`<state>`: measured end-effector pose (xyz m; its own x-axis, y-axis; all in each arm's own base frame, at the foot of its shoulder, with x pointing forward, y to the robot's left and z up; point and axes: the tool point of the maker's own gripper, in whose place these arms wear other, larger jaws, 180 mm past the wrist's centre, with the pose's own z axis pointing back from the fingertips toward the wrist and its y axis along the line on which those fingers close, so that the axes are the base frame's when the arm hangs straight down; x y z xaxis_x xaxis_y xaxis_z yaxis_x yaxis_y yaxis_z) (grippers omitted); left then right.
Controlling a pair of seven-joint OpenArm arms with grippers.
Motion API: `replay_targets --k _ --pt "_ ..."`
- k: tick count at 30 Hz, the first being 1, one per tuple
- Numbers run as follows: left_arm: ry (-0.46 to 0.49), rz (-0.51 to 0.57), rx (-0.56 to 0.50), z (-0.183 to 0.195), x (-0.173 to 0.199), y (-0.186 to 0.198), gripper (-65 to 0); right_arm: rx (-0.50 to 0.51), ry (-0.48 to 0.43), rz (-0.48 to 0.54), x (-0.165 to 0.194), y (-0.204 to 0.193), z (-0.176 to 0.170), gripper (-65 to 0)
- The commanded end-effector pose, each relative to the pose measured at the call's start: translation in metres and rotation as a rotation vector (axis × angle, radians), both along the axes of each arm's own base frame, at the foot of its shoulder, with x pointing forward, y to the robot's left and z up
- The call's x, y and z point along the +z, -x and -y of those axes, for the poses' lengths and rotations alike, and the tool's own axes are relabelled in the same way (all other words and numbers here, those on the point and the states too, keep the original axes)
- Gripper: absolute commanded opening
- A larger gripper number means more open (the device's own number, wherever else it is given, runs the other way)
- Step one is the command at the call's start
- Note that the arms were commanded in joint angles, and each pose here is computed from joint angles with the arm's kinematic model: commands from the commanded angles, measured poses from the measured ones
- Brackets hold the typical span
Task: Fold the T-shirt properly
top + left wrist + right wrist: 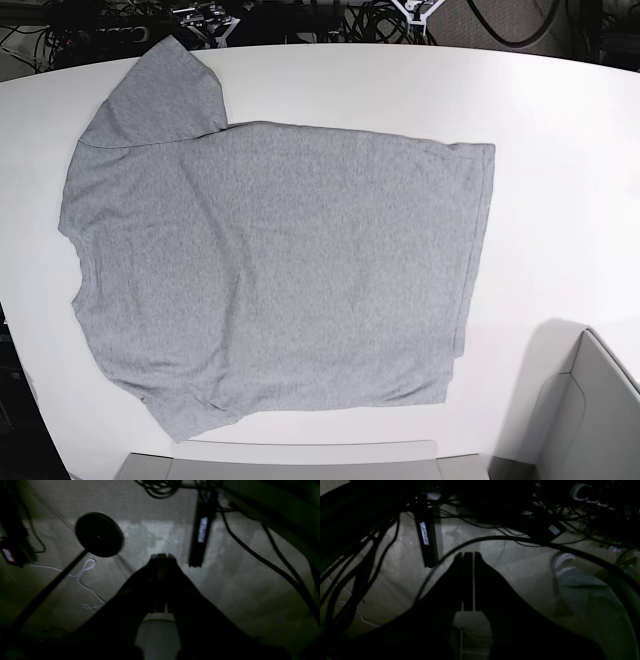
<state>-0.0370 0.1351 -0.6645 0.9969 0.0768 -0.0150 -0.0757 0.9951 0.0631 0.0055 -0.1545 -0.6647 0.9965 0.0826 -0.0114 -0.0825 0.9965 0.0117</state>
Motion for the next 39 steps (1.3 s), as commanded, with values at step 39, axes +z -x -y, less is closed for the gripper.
replay_targets --k 39 --pt "-0.046 0.247 -0.014 -0.019 0.009 -0.025 -64.9 0.055 -0.002 -0.005 0.001 0.013 0.005 -65.0"
